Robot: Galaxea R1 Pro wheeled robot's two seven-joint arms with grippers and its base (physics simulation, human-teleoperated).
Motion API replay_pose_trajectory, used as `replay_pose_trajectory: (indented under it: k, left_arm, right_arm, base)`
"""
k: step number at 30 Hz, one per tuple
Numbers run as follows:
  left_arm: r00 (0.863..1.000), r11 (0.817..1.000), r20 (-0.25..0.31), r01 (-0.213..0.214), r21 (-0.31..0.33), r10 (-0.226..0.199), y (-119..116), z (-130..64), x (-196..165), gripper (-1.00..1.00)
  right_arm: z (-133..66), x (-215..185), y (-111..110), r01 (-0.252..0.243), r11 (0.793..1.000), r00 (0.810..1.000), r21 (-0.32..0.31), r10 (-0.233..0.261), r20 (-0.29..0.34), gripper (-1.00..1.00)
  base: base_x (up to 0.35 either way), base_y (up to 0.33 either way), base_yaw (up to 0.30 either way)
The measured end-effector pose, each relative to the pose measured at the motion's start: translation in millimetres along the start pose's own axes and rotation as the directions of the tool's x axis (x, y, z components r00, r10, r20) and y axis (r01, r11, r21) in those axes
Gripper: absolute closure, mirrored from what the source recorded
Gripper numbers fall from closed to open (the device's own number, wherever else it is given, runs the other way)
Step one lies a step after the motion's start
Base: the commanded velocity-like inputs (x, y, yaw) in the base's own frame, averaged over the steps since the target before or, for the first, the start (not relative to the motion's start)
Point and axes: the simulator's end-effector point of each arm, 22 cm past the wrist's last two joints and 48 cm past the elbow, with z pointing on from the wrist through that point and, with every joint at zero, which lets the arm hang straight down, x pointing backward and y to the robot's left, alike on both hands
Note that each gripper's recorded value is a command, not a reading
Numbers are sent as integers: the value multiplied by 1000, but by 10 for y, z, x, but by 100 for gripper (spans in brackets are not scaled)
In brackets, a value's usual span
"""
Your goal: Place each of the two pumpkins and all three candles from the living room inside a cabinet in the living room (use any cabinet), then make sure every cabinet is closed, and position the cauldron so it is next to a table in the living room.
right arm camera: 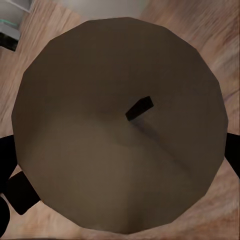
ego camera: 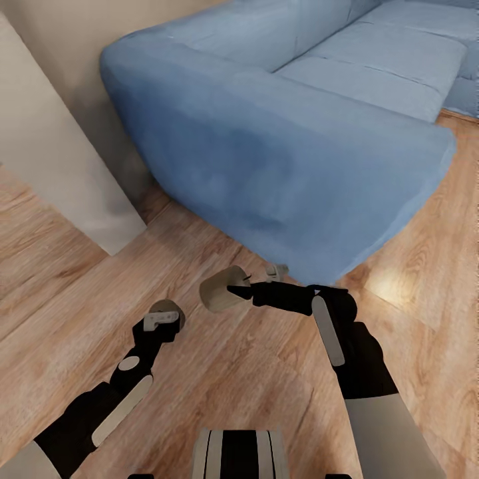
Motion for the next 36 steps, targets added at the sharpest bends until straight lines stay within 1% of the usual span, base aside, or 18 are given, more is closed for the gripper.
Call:
replay_pose_trajectory:
  k: [4, 6, 13, 16, 20, 22, 25, 31, 36]
  left_arm:
    - [1000, 1000, 18, 8, -9, -8, 45, -29, -117, 100]
    - [1000, 1000, 27, 12, -12, -12, 63, -44, -173, 100]
    - [998, 1000, 56, 17, -16, -16, 92, -114, -348, 100]
    - [996, 998, 77, 38, -39, -35, 218, -125, -480, 100]
    - [994, 998, 97, 47, -44, -43, 261, -168, -598, 100]
    - [993, 998, 105, 51, -42, -46, 252, -194, -652, 100]
    - [992, 998, 117, 52, -43, -47, 261, -231, -721, 100]
    - [989, 998, 138, 54, -44, -48, 275, -301, -841, 100]
    - [986, 997, 157, 56, -45, -48, 297, -362, -950, 100]
  right_arm:
    - [-41, -62, 70, 14, 1000, 1000, -1, -14, 9, 100]
    - [-64, -94, 102, 21, 1000, 1000, -1, -21, 14, 100]
    - [-137, -197, 240, 44, 999, 999, -7, -43, 30, 100]
    - [-160, -233, 310, 54, 998, 998, -12, -54, 34, 100]
    - [-207, -296, 373, 68, 998, 997, -9, -68, 46, 100]
    - [-145, -213, 368, 104, 994, 994, 38, -104, 11, 100]
    - [-123, -183, 461, 125, 991, 992, 40, -125, -3, 100]
    - [-184, -259, 571, 147, 988, 989, 41, -148, 9, 100]
    - [-230, -369, 664, 176, 984, 983, 40, -178, 44, 100]
  base:
    - [-331, 0, 0]
    - [-142, 0, 0]
    - [-20, 0, 0]
    - [0, 0, 0]
    - [0, 0, -10]
    - [0, 0, -105]
    - [0, 0, -10]
    - [0, 0, 225]
    - [0, 0, 283]
